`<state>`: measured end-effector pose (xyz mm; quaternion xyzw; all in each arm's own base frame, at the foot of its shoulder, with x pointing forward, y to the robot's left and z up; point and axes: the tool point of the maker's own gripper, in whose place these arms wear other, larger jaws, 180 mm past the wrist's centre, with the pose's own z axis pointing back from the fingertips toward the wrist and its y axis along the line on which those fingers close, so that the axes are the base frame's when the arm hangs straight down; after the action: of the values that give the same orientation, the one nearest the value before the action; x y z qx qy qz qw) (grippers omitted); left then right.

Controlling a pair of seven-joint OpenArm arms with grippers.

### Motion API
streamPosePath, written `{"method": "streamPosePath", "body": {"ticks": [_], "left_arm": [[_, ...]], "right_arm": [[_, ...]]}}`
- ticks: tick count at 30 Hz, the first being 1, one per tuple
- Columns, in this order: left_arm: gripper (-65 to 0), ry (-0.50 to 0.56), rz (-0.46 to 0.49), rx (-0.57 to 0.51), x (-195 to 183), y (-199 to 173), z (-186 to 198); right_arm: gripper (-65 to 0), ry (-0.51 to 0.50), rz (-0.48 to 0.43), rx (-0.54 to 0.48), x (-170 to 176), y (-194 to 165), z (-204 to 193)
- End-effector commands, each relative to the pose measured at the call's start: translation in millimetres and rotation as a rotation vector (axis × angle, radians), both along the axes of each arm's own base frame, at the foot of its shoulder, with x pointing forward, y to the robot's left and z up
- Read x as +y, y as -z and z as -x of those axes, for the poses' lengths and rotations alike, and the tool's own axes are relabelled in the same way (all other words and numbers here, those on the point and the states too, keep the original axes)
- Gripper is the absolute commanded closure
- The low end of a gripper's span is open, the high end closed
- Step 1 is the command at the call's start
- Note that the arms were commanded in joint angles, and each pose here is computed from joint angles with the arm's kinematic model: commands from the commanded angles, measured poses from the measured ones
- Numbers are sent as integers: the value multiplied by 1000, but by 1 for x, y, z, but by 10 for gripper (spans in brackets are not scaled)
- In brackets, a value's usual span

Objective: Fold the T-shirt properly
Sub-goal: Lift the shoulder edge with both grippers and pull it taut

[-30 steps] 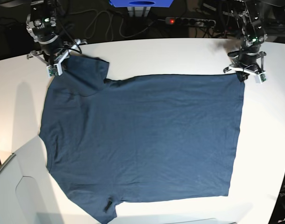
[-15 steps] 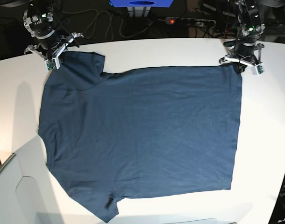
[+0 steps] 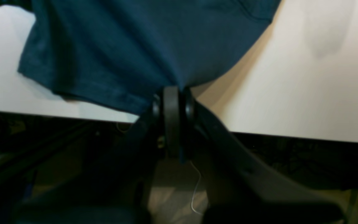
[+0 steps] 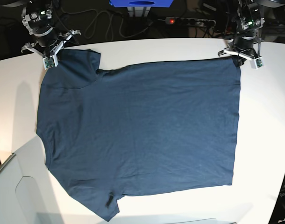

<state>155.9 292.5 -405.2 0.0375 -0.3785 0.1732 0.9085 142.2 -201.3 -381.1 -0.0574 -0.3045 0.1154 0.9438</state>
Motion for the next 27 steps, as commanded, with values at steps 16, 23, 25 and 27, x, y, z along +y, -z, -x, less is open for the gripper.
{"method": "streamPosePath", "body": {"ticks": [16,23,25,27], "left_arm": [[0,-3,-20,-51,8,-9,-19],[0,-3,-21,-83,8,-15,-31],[0,-11,-25,-99,12,-18,-36],[0,-31,-28,-118,16,-23,-40]], "right_arm": [[0,-20,6,-63,1,-13,-16],[0,-18,8,-117,0,-22,-36],[0,-18,8,-138,1,-26,-44],[0,-19,7,-161,1,-30,-52]]}}
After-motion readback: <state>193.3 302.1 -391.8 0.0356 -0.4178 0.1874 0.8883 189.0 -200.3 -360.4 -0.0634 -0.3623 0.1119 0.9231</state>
